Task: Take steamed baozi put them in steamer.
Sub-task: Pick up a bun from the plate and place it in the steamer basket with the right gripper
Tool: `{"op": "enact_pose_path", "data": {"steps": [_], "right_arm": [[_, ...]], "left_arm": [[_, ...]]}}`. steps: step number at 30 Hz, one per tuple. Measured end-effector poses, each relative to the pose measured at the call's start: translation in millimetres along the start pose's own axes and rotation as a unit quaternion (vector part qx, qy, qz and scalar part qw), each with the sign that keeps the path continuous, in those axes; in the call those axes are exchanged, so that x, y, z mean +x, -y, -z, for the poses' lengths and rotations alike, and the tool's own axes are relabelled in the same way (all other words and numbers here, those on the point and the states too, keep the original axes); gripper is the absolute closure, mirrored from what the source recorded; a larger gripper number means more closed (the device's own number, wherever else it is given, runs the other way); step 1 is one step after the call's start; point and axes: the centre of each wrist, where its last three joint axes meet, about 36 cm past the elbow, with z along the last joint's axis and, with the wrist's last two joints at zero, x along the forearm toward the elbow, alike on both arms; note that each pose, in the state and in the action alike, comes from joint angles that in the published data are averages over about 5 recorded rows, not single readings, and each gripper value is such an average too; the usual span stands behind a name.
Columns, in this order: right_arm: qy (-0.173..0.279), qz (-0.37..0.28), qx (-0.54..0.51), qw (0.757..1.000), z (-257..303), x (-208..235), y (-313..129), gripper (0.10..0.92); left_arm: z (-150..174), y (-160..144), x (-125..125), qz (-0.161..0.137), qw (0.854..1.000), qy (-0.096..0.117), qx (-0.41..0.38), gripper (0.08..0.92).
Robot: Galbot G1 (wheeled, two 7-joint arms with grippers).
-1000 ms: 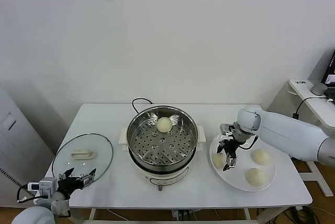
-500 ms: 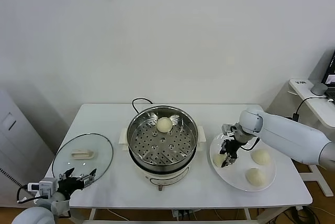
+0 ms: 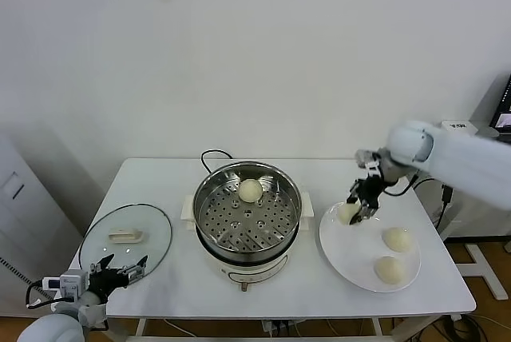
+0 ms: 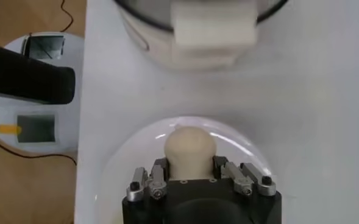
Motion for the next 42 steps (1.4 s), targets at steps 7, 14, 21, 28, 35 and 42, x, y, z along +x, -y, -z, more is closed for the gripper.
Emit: {"op": "enact_pose_path", "data": {"steps": [7, 14, 21, 28, 35, 42], "right_arm": [[0.031, -0.019, -0.001, 0.999, 53.3, 38.0, 3.9, 0.581], [0.066, -0.030, 0.000, 0.997, 112.1, 43.8, 8.0, 0.581], [0.088, -0.027, 0.001, 0.996, 165.3, 22.2, 11.2, 0.581], [0.092, -0.021, 0.001, 0.996, 211.9, -17.1, 11.1, 0.581], [0.083, -0.012, -0.001, 0.996, 242.6, -61.4, 7.5, 0.581], [0.076, -0.008, -0.008, 0.997, 257.7, -96.4, 4.3, 0.581]], "left_arm": [[0.2, 0.8, -1.2, -0.001, 1.000, 0.001, 0.001, 0.177], [1.6, 1.3, -3.1, -0.002, 1.000, 0.002, -0.001, 0.177], [2.1, 1.5, -5.1, -0.003, 1.000, 0.002, -0.002, 0.177], [2.4, 0.8, -6.0, -0.003, 1.000, 0.002, -0.003, 0.177], [0.9, 0.1, -6.8, -0.003, 1.000, 0.001, -0.001, 0.177], [-0.2, 0.2, -7.0, -0.004, 1.000, 0.000, 0.000, 0.177]]}}
